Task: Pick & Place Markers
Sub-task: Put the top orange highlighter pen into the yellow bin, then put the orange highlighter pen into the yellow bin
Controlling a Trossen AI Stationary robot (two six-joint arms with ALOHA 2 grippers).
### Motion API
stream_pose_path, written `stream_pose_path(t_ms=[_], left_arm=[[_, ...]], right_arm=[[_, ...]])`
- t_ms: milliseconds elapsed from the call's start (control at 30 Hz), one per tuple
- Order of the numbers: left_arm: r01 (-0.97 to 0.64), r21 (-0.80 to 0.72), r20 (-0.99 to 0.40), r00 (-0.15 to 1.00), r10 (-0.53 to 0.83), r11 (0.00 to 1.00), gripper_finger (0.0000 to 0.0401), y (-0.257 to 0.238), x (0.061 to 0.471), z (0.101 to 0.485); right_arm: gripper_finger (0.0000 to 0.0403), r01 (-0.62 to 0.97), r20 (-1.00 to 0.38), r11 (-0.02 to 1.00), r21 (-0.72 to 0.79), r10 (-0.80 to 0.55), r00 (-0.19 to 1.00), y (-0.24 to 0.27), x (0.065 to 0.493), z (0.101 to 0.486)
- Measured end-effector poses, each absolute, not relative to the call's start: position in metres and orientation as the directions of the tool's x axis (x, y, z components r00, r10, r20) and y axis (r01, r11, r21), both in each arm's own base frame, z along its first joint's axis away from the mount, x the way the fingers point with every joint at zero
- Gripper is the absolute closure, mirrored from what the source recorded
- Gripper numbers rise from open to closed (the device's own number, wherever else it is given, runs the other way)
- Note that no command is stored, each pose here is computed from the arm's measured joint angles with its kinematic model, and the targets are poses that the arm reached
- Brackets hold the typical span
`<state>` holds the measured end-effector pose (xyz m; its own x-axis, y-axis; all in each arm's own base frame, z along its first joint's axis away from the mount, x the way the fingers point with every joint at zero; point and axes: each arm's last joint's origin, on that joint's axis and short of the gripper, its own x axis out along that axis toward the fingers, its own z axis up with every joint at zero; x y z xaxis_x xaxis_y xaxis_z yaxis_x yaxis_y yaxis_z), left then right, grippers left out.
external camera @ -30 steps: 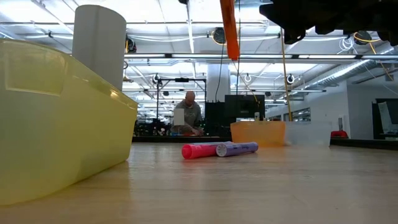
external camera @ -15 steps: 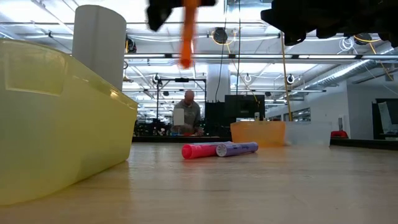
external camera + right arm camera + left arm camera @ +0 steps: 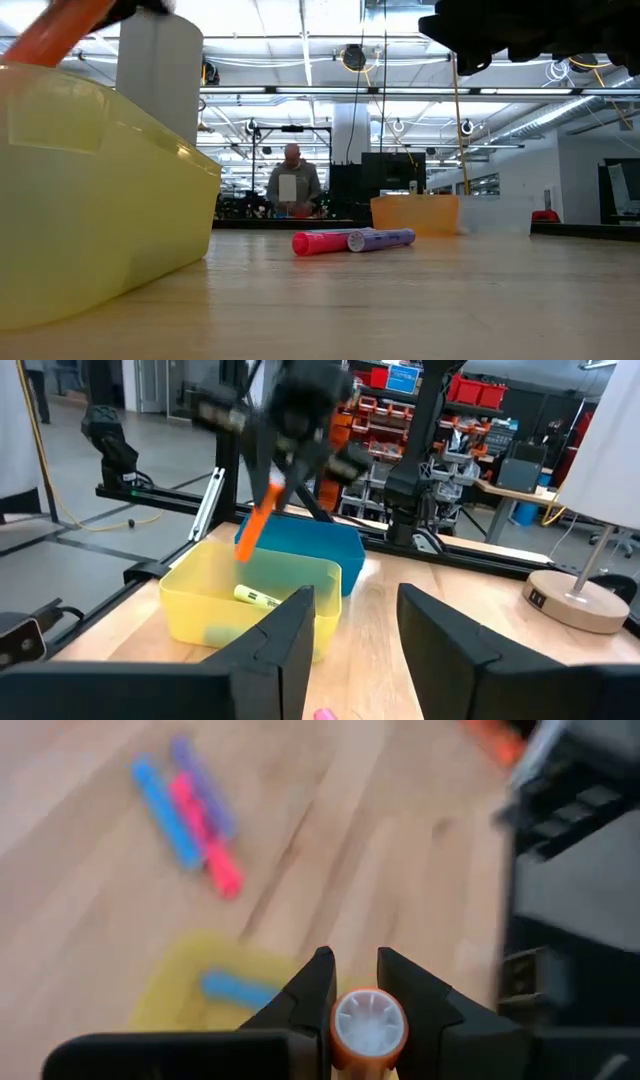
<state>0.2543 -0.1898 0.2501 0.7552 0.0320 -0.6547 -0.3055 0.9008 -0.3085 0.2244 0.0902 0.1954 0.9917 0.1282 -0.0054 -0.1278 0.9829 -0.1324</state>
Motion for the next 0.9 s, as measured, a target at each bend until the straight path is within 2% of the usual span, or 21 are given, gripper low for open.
stream_pose_path(t_ms=[133,333,467,567,700,800,900], left_arm=[[-0.397,-0.279,-0.721,0.688,0.082,0.875,0.0312,-0.192,0.250,0.233],[-0.371,-0.257,-0.737,0.673,0.067,0.892,0.0241,-0.192,0.253,0.230],[-0.357,-0.239,-0.740,0.669,0.068,0.903,0.0213,-0.187,0.256,0.231],[-0.359,-0.239,-0.739,0.670,0.071,0.902,0.0200,-0.185,0.257,0.231],[-0.342,-0.215,-0.735,0.673,0.079,0.915,0.0194,-0.185,0.258,0.231],[-0.348,-0.207,-0.732,0.675,0.091,0.915,0.0196,-0.183,0.259,0.231],[-0.357,-0.196,-0.727,0.677,0.109,0.913,0.0200,-0.179,0.261,0.232]], right_arm=[[0.0272,-0.128,-0.003,0.985,-0.118,0.128,0.992,0.090,0.224,0.196],[0.0259,-0.132,-0.011,0.983,-0.123,0.132,0.991,0.091,0.224,0.195],[0.0244,-0.162,-0.059,0.963,-0.215,0.153,0.987,0.102,0.220,0.191],[0.0230,-0.181,-0.219,0.938,-0.294,0.118,0.968,0.127,0.216,0.191],[0.0214,-0.216,-0.454,0.899,-0.380,0.022,0.891,0.170,0.206,0.208],[0.0209,-0.223,-0.601,0.921,-0.319,-0.014,0.799,0.193,0.194,0.225],[0.0211,-0.207,-0.785,0.970,-0.125,0.031,0.619,0.205,0.179,0.232]])
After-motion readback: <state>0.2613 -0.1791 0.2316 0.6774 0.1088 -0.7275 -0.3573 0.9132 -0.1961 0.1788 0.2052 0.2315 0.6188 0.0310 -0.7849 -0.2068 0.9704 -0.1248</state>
